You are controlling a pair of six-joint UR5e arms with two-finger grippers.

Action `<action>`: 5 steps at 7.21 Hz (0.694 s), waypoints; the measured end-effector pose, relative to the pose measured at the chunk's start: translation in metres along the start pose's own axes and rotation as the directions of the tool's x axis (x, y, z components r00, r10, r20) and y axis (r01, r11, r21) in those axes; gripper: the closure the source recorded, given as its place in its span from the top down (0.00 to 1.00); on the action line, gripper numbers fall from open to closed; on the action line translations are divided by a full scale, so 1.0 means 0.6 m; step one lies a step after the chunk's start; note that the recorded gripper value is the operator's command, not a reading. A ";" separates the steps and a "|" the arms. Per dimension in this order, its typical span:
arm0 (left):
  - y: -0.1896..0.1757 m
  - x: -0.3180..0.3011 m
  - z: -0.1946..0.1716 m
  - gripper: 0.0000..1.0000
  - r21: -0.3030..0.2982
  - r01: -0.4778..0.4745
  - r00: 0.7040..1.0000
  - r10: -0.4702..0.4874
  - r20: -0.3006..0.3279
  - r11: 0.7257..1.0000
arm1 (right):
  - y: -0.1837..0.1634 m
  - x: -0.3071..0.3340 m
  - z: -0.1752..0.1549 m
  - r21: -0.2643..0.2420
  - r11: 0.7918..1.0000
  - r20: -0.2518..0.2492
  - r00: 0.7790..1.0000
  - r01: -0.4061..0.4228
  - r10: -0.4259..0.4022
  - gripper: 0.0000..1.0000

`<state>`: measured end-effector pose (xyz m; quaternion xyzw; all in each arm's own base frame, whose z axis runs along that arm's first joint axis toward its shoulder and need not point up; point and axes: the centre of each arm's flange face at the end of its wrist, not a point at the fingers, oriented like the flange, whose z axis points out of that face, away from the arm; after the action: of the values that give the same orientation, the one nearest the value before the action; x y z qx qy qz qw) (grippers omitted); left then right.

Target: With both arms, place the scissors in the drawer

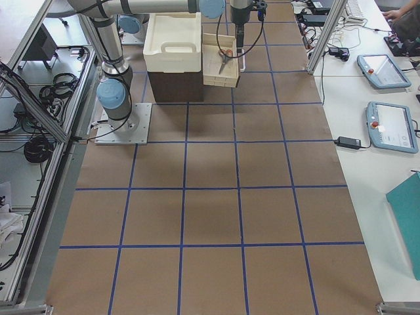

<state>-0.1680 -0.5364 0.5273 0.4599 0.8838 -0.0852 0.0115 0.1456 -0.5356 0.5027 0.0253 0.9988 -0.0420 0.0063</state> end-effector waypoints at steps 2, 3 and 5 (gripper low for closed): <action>0.044 -0.001 -0.018 1.00 -0.001 0.263 0.958 -0.261 0.121 0.965 | 0.000 0.002 0.000 -0.001 1.000 -0.011 1.000 0.001 -0.001 1.00; 0.058 0.006 -0.019 1.00 0.023 0.411 0.899 -0.409 0.158 0.912 | 0.001 0.003 -0.001 0.000 1.000 -0.013 1.000 0.001 -0.001 1.00; 0.064 0.018 -0.017 1.00 0.083 0.672 0.723 -0.676 0.142 0.736 | 0.004 0.004 0.000 -0.011 1.000 -0.021 1.000 0.001 -0.001 1.00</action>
<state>-0.1424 -0.5043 0.5308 0.0993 0.9852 -0.1323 0.0457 0.1432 -0.5332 0.5026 0.0251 0.9990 -0.0362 -0.0042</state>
